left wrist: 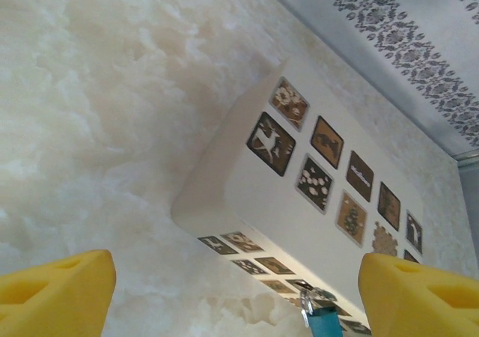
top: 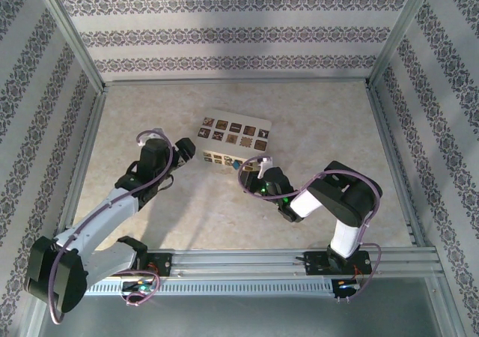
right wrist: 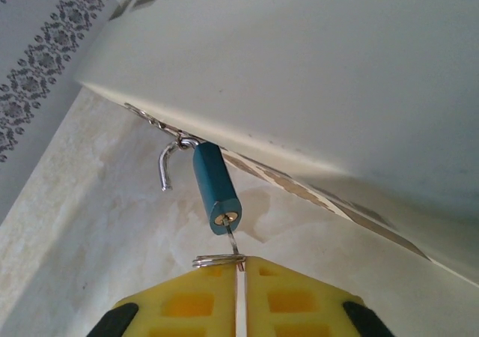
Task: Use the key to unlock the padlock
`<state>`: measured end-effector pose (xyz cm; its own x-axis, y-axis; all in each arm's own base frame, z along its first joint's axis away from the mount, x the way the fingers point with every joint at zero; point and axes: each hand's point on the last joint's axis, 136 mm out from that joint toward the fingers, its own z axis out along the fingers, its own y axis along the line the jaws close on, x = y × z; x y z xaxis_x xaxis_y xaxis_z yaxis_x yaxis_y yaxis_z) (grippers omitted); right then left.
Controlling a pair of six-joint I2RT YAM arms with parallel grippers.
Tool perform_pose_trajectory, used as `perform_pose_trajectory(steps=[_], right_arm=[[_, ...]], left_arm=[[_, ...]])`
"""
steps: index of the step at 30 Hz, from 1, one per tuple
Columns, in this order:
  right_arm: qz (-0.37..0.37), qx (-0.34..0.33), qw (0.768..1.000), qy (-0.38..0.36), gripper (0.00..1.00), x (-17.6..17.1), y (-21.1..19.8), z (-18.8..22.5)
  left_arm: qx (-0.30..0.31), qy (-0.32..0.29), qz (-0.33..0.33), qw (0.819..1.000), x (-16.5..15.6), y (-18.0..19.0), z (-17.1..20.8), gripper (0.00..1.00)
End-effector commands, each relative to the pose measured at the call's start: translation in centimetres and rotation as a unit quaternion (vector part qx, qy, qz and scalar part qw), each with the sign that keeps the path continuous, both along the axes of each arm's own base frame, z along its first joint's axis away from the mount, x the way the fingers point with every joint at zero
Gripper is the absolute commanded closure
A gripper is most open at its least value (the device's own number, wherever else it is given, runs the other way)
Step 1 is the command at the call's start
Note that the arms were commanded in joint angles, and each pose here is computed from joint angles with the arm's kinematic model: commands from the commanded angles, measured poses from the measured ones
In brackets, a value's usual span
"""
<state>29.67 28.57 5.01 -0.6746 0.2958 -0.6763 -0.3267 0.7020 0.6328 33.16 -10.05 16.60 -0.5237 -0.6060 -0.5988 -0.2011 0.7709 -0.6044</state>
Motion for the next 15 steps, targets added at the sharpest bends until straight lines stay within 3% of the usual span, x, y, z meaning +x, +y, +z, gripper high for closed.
perform_pose_trajectory(steps=[1,8,15], right_arm=[[-0.008,-0.017,1.000,-0.020,0.79,0.2,-0.7,1.2],[-0.015,-0.060,0.997,-0.045,0.61,-0.2,-2.5,3.5],[0.003,-0.001,1.000,-0.002,0.38,-1.0,-2.7,6.0]], left_arm=[[-0.004,0.000,-0.030,1.000,1.1,0.3,0.9,0.15],[0.023,0.033,-0.086,0.996,3.4,1.0,1.6,0.12],[0.020,0.067,-0.152,0.986,6.8,-0.2,0.6,0.10]])
